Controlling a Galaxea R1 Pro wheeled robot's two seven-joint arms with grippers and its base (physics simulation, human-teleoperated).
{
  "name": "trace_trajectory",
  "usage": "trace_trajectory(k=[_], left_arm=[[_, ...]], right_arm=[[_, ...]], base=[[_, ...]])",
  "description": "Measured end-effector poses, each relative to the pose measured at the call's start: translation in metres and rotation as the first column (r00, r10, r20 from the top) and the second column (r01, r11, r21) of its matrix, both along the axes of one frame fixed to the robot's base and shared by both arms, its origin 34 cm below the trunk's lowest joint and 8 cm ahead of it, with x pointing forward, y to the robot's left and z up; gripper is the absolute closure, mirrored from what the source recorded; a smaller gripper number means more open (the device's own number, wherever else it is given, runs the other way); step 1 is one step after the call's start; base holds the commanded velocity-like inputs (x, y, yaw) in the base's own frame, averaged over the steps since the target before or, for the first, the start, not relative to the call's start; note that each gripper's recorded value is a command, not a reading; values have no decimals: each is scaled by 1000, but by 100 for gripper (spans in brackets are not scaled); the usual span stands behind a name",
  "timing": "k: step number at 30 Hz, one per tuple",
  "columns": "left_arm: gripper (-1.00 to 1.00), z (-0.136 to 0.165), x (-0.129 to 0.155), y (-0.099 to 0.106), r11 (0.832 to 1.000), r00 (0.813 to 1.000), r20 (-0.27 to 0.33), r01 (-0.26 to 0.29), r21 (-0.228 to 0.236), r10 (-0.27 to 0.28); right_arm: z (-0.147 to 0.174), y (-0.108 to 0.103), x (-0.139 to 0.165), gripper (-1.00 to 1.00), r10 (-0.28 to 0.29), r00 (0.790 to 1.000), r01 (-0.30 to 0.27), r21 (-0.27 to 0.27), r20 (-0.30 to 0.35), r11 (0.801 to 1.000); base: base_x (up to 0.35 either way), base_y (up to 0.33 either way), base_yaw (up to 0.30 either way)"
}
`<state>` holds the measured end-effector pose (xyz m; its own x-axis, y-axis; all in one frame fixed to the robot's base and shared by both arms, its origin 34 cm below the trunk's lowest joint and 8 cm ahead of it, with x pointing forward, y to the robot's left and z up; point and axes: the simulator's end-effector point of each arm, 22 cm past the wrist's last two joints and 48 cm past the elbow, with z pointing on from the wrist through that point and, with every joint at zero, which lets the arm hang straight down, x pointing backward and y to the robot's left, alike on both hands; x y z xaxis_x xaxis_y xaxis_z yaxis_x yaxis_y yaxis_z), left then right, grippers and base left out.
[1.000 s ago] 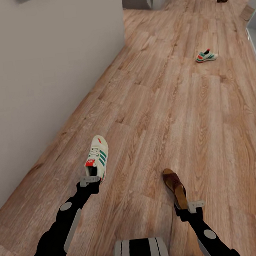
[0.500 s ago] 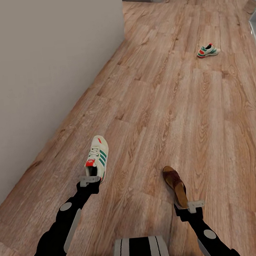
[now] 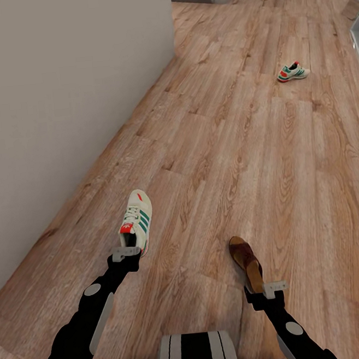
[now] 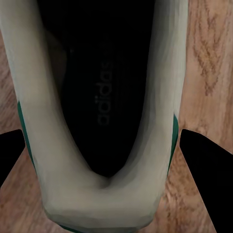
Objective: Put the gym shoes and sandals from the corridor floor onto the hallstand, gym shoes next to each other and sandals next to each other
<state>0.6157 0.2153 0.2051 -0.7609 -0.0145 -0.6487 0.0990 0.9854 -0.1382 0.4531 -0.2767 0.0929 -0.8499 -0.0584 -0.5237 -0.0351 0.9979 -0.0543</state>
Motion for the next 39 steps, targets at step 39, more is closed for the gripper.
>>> trace_trajectory(k=[39], left_arm=[[100, 31, 26, -5, 1000, 996, 88, 8, -13, -7]], right_arm=[[-5, 1, -5, -100, 0, 1000, 0, 2, -13, 1000]], base=[[14, 0, -16]])
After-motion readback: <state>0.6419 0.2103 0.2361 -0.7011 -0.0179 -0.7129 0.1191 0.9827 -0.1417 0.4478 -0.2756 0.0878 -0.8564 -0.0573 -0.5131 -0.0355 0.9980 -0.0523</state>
